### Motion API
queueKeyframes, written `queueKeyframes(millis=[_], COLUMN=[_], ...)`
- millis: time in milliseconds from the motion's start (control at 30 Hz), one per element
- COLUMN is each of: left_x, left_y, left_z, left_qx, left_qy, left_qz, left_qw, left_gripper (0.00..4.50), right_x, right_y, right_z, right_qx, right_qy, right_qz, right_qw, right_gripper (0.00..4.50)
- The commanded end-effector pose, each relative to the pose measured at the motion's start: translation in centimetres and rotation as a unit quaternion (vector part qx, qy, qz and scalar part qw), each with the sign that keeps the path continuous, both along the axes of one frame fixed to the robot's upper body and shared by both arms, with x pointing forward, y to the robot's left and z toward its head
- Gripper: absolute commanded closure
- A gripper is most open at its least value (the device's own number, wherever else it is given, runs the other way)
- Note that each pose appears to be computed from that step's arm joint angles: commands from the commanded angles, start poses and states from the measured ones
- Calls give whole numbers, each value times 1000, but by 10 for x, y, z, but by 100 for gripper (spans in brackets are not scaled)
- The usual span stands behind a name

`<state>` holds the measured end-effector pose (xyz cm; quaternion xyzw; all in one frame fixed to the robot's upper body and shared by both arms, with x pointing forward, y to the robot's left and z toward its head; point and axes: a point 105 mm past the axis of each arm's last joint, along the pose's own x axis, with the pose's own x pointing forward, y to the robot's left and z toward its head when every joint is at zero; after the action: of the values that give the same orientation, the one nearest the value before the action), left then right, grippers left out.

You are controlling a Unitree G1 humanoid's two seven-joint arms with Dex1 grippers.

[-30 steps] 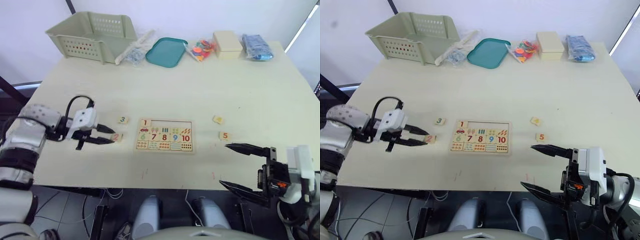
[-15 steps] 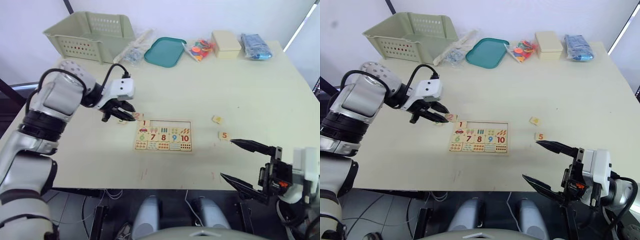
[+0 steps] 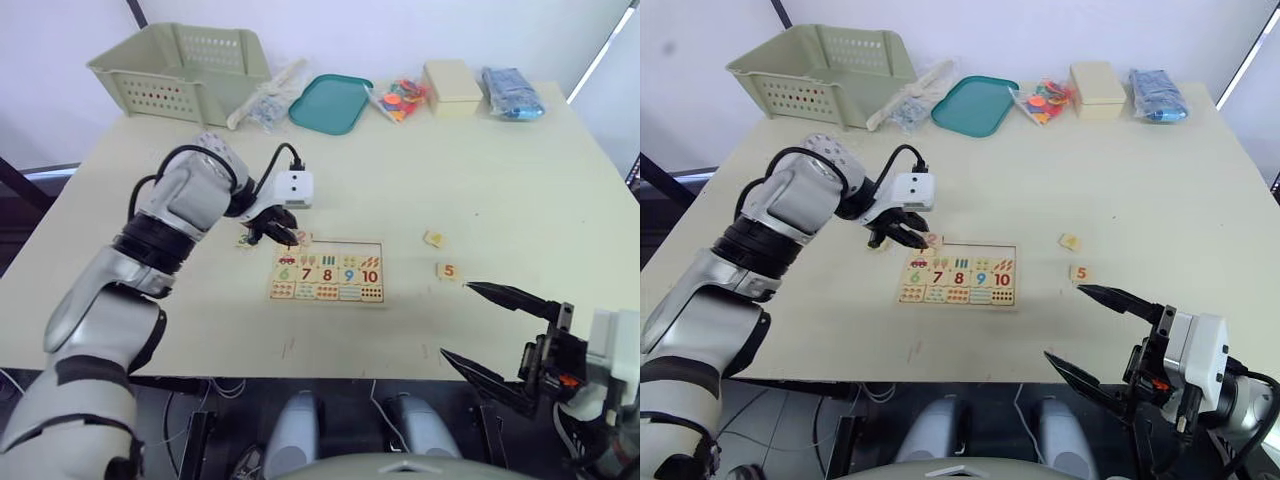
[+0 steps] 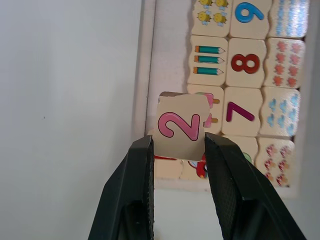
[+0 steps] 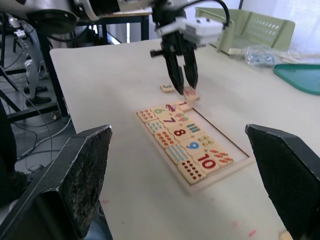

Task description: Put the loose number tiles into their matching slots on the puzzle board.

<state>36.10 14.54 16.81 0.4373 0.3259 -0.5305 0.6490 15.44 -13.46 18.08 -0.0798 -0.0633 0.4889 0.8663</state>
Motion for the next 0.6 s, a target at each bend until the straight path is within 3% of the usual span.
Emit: queueKeyframes(millis=[33, 600], left_x=[6, 12], left_y=[0, -14], left_z=[4, -7], left_qx=[9, 16], left_qy=[-19, -21], left_qz=[-1, -13], left_qw=[1000, 1000], left_gripper=[344, 344], right_x=[-4, -7], right_y=[4, 5], right_z=[7, 5], right_qx=[1, 2], right_qy=[-14, -8], right_qz=[0, -11], right_qw=[1000, 1000], right_gripper=[0, 0])
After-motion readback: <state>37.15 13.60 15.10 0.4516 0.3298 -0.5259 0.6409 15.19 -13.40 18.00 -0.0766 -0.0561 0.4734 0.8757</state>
